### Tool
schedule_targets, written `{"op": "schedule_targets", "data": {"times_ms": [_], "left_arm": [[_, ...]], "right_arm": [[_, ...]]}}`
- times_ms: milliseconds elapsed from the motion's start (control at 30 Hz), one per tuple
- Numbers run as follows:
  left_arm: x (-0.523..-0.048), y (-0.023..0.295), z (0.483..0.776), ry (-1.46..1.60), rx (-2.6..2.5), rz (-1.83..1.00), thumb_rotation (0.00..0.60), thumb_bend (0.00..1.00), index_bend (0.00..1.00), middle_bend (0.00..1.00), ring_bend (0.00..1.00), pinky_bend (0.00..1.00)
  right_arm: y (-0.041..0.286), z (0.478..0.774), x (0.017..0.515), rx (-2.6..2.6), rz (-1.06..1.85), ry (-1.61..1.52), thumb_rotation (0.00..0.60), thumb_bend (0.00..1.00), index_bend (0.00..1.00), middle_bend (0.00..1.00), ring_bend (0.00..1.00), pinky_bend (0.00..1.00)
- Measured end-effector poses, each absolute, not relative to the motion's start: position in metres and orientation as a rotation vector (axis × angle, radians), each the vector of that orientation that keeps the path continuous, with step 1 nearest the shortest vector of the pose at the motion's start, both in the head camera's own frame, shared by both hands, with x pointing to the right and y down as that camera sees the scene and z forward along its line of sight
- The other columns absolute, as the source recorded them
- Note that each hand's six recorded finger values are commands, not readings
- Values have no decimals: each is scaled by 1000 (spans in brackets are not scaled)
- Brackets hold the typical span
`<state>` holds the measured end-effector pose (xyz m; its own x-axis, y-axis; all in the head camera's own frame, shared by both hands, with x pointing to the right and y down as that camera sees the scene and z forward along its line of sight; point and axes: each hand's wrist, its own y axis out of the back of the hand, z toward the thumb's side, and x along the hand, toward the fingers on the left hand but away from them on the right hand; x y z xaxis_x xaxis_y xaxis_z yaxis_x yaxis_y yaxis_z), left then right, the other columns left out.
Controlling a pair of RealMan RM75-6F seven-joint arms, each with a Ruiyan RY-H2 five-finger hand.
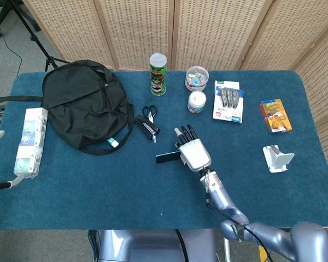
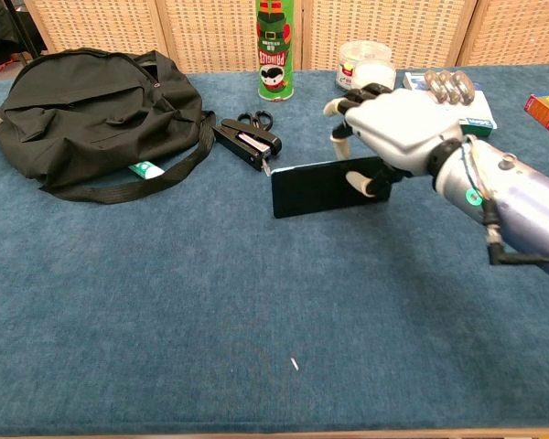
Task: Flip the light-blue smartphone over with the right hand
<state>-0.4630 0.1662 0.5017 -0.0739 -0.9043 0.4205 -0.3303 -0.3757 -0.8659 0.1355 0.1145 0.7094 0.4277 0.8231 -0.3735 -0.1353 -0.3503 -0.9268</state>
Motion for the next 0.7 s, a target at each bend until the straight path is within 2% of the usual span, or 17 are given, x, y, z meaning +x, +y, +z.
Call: {"op": "schedule_targets", "data": {"times_ms": [33, 67, 133, 467, 700], "left_arm": [[-463, 166, 502, 1331, -1693, -1469, 600, 0, 0, 0, 0, 0], [-463, 166, 502, 1330, -1693, -1470, 600, 0, 0, 0, 0, 0], [-463, 166, 503, 1328, -1692, -1473, 600, 0, 0, 0, 0, 0], [-469, 164, 502, 1351, -1683, -1480, 600, 0, 0, 0, 0, 0], [-469, 165, 500, 1356, -1681, -1475, 600, 0, 0, 0, 0, 0]], "right_arm": [[112, 709, 133, -1621, 1132, -616, 600, 434, 411, 90, 0, 0], [110, 710, 131, -1619, 1132, -616, 600, 332, 366, 73, 0, 0], [106, 711, 128, -1606, 1143, -616, 600, 261, 330, 57, 0, 0], [89, 706, 123, -1562, 1149, -653, 600, 64, 300, 50, 0, 0], [87, 697, 116, -1553, 1112, -662, 600, 53, 292, 50, 0, 0]]}}
